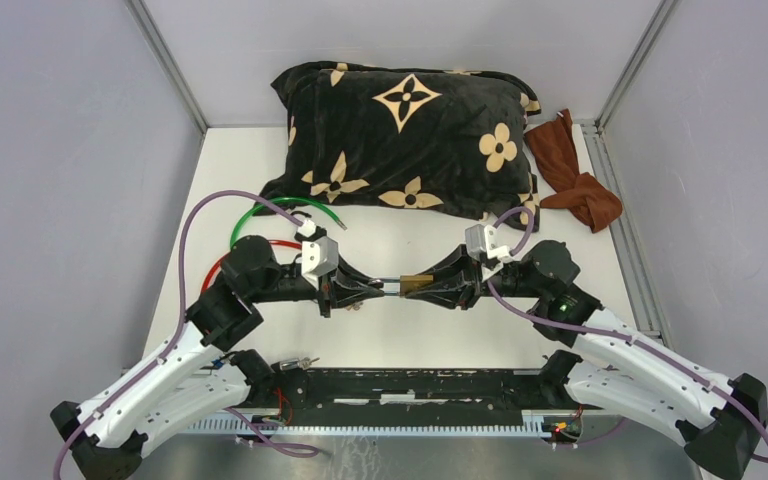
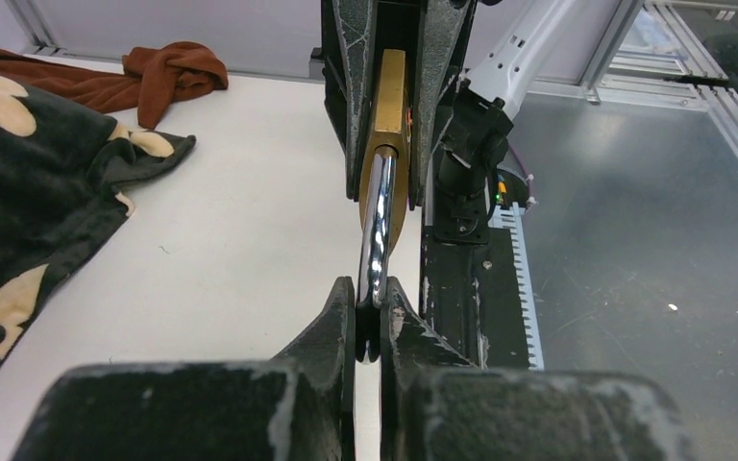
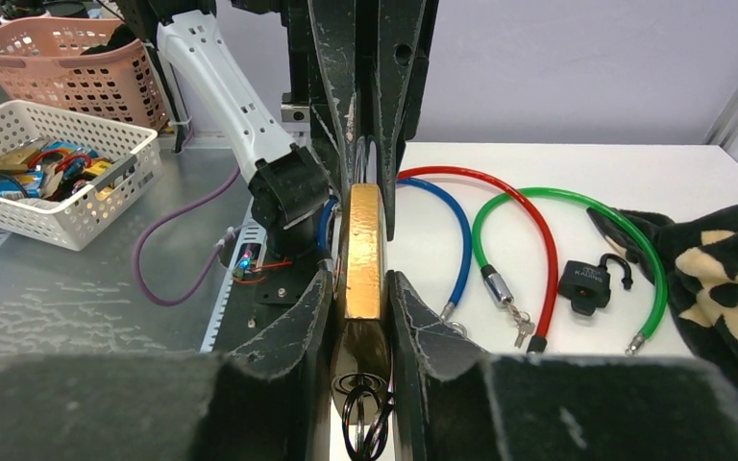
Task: Lock with the key
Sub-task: Lock the lock.
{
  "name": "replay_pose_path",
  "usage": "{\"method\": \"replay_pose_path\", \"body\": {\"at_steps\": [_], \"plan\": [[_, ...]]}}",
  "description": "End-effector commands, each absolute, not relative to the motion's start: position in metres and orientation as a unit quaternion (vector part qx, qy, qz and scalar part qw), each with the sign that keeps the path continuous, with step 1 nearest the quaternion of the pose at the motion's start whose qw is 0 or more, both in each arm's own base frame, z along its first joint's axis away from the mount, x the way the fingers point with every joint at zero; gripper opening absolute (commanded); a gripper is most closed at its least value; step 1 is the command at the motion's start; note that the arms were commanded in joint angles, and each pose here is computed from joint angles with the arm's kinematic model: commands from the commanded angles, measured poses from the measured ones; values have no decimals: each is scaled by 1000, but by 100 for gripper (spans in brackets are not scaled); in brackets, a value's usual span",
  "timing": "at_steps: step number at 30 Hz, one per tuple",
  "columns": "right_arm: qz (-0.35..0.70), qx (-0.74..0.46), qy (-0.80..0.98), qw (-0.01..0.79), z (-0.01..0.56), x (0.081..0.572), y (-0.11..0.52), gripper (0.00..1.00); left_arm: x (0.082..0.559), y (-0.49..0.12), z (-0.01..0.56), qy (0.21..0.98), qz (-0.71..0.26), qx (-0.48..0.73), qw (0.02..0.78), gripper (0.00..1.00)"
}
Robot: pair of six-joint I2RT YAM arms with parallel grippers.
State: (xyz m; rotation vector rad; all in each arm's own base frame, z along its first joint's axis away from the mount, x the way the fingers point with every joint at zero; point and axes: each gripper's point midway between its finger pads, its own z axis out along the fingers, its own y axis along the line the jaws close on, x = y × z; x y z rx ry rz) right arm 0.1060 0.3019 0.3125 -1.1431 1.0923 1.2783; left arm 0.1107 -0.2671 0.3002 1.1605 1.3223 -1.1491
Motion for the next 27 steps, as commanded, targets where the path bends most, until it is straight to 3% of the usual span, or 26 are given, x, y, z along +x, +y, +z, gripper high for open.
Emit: {"method": "replay_pose_path", "body": {"at_steps": [1, 13, 20, 27], "plan": [[576, -505, 357, 535, 347, 75, 310, 0, 126, -286, 331, 518, -505, 431, 540, 2], [561, -447, 375, 588, 353, 98, 310, 0, 112, -298, 334, 514, -549, 419, 509, 2], [568, -412, 374, 606, 375, 108, 312, 0, 112, -302, 293, 572, -568, 375, 458, 2], [561, -416, 405, 590, 355, 117, 321, 0, 107, -309, 310, 548, -578, 379, 471, 2]]}}
